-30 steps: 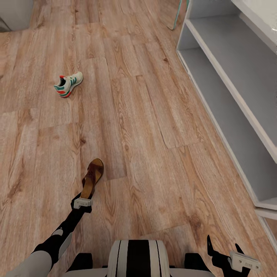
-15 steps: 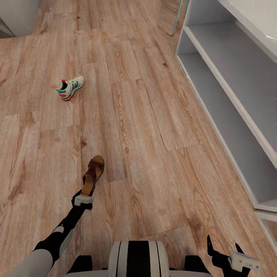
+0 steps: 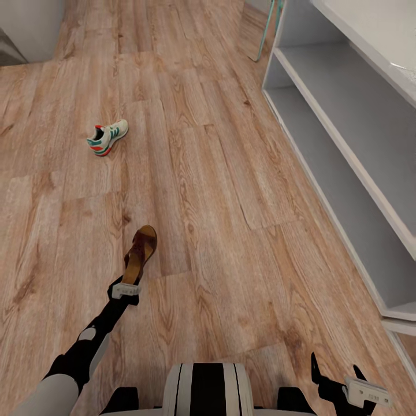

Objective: Pick up the two gym shoes and the two sandals from the corridor floor and place them onto the hallstand (shoe rack) in the corridor, making sure they are on the rack and not on the floor. Arrange them so the two gym shoes are next to each other and the two sandals are next to each other.

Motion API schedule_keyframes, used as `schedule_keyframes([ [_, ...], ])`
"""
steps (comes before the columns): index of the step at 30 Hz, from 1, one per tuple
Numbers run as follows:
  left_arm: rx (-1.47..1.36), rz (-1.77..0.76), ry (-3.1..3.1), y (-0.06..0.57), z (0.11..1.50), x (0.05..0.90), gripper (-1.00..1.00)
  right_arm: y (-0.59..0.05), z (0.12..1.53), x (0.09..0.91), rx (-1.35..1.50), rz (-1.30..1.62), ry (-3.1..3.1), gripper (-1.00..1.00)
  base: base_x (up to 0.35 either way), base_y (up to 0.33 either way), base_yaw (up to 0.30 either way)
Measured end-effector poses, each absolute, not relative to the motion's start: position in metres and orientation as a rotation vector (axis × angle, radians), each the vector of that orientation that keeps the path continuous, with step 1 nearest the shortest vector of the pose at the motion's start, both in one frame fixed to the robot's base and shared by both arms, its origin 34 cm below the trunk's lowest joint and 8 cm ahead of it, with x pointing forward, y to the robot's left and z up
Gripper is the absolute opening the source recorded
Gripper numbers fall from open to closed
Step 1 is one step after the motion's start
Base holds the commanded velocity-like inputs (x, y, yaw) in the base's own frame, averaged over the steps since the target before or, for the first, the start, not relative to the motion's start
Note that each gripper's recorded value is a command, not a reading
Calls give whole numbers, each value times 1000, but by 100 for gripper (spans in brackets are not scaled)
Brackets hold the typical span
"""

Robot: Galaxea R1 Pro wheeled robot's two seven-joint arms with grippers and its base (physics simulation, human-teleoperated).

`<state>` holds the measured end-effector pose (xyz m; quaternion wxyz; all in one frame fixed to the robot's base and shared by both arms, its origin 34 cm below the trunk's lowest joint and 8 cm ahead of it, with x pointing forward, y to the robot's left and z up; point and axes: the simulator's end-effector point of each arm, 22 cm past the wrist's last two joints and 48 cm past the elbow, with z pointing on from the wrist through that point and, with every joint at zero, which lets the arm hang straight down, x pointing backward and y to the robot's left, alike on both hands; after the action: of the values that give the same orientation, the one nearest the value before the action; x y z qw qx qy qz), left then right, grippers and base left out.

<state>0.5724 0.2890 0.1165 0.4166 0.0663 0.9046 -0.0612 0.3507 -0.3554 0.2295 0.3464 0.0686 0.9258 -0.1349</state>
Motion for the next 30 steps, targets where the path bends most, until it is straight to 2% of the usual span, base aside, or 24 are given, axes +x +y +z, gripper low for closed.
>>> schedule_keyframes([
  [30,256,-250,2271,273,212,554,-100,-356,252,364,177,-342,2344,100,0,0,0],
])
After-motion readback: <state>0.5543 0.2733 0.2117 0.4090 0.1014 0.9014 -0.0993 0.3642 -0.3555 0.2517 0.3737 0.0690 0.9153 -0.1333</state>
